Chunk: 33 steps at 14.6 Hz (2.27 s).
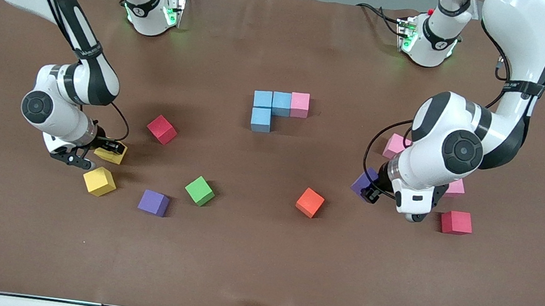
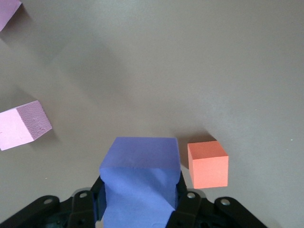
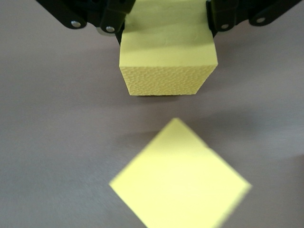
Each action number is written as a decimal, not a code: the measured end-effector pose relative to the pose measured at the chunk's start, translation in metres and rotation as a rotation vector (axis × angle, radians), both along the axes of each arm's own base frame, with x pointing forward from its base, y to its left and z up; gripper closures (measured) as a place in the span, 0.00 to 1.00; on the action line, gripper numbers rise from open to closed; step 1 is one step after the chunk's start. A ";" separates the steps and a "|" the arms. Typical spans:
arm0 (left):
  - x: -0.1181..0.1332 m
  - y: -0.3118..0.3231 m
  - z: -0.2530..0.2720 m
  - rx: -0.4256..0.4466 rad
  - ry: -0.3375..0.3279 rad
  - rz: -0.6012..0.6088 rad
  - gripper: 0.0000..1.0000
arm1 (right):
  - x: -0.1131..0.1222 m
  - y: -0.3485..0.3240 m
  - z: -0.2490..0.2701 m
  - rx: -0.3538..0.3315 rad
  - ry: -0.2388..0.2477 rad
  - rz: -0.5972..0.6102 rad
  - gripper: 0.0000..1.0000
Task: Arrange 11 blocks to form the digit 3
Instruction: 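Reach the right gripper to the yellow cube and grasp it, then carry the yellow cube to the cube row with the right gripper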
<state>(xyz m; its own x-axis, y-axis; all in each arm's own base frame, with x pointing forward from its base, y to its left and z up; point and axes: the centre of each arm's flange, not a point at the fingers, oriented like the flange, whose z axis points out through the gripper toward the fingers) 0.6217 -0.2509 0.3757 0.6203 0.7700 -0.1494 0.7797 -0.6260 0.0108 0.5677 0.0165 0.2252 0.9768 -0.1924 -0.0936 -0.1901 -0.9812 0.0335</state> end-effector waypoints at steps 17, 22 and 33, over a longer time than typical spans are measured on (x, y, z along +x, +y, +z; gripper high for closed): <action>-0.003 -0.003 -0.001 0.003 0.010 -0.004 0.44 | -0.053 0.402 0.088 0.112 0.003 0.299 0.44; -0.003 -0.003 -0.001 0.004 0.010 0.003 0.44 | -0.059 0.433 0.028 0.088 -0.036 0.265 0.44; -0.014 -0.031 0.003 -0.014 0.022 0.024 0.44 | -0.087 0.443 -0.012 0.067 -0.001 0.245 0.44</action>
<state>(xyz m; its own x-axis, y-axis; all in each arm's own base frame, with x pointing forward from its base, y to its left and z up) 0.6077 -0.2815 0.3784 0.5985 0.7821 -0.1734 0.7944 -0.6074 0.0020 0.4811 0.4597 0.2136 0.9936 0.0571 -0.0976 0.0542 -0.9980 -0.0328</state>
